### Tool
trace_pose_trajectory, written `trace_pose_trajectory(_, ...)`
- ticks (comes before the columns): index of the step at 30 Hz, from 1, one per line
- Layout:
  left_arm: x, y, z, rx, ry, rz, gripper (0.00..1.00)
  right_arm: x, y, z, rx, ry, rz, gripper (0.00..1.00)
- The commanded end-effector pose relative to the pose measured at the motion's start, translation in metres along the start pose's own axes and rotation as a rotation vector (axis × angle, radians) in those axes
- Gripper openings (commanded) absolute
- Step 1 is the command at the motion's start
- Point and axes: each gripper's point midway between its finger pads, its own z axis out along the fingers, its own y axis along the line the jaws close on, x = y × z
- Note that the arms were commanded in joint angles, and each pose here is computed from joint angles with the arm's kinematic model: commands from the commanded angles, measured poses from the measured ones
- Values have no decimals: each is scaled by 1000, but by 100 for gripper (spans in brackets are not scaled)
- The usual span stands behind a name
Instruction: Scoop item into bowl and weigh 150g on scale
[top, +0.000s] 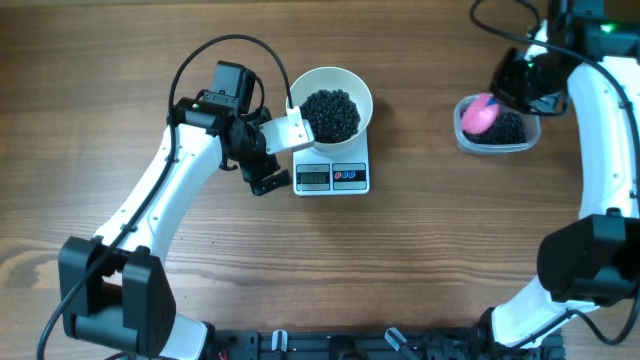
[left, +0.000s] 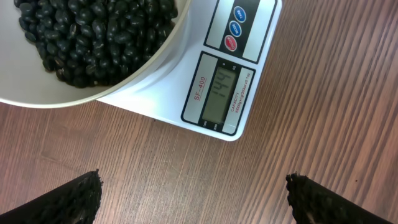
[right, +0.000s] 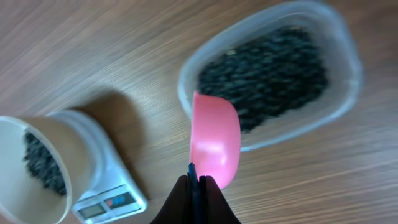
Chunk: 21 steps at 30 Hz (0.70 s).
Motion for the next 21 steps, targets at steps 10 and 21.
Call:
trace_pose_trajectory(10, -4, -1, 0, 13, -19, 17, 100, -26, -27, 13, 169, -86, -122, 4)
trace_pose_trajectory(21, -4, -1, 0, 13, -19, 17, 100, -12, 4, 80, -36, -7, -83, 4)
